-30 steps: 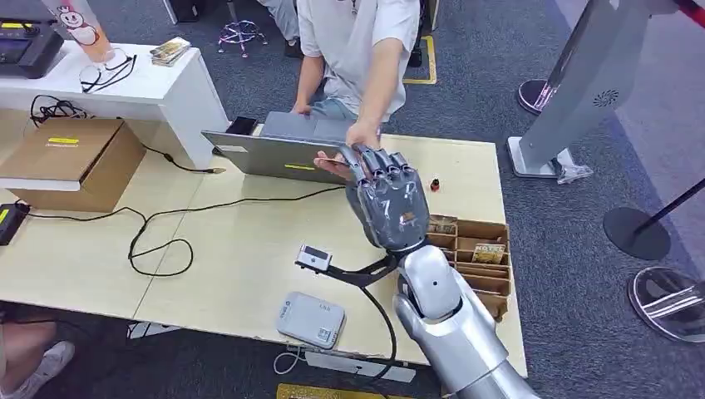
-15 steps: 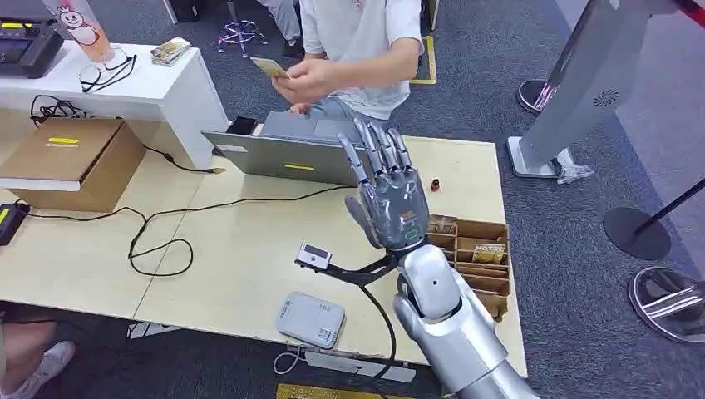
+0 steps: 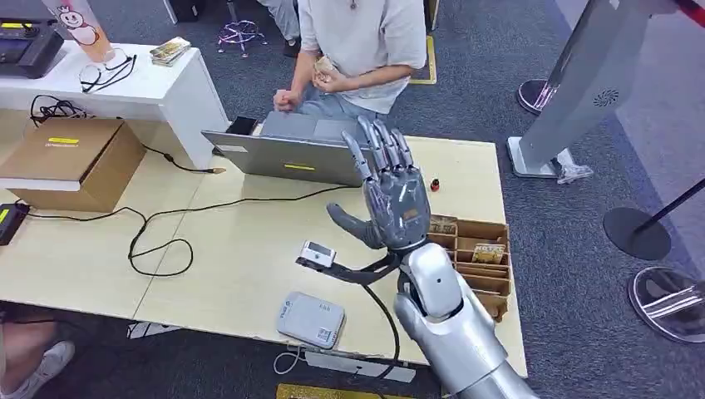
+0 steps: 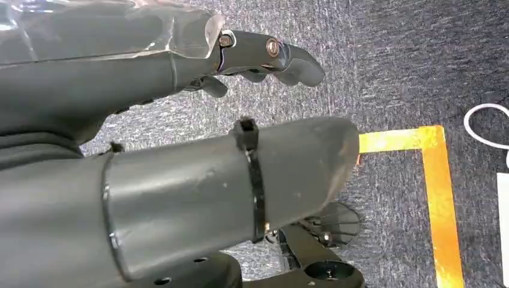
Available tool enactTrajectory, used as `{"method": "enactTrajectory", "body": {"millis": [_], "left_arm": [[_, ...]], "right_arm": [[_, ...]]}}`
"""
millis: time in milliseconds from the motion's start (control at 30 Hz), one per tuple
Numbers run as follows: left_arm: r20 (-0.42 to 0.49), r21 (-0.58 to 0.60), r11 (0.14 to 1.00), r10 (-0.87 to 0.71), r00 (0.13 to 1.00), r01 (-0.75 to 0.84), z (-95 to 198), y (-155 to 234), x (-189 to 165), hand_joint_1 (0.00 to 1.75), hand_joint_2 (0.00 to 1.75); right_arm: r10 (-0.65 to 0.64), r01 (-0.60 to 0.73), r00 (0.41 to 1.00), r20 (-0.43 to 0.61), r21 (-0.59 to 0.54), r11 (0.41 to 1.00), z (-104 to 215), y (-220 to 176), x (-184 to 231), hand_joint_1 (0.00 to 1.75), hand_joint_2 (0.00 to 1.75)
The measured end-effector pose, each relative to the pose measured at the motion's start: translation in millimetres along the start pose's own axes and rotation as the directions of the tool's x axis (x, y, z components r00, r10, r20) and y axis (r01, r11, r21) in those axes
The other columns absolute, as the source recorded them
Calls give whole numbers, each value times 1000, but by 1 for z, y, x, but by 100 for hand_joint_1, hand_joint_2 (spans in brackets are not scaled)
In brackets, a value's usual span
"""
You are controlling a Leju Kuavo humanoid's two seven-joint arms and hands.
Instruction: Pass the card to the sensor for recognition and then transmit it.
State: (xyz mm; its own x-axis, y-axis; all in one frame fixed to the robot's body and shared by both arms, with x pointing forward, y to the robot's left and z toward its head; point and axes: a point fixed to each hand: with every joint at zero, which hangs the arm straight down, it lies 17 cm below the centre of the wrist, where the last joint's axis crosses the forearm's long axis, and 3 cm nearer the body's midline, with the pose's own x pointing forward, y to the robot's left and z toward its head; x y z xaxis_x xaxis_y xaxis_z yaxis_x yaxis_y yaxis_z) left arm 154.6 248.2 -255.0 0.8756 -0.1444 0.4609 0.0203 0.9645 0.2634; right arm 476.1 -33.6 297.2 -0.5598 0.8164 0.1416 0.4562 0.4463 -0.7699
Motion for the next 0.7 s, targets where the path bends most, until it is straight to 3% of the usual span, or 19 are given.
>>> {"method": "enactTrajectory", "body": {"millis": [267, 467, 700], "left_arm": [[2, 0, 1000, 6, 1000, -6, 0, 0, 0, 0, 0], [3, -3, 1000, 8, 1000, -8, 1, -1, -2, 0, 0], [-5, -10, 1000, 7, 1000, -7, 3, -2, -8, 0, 0]], "right_arm": [[-318, 319, 946, -57, 18, 948, 7, -1, 5, 0, 0], [-578, 581, 811, -87, 9, 814, 16, -9, 14, 0, 0], [-813, 815, 578, -69, -8, 580, 33, -30, 25, 0, 0]]}}
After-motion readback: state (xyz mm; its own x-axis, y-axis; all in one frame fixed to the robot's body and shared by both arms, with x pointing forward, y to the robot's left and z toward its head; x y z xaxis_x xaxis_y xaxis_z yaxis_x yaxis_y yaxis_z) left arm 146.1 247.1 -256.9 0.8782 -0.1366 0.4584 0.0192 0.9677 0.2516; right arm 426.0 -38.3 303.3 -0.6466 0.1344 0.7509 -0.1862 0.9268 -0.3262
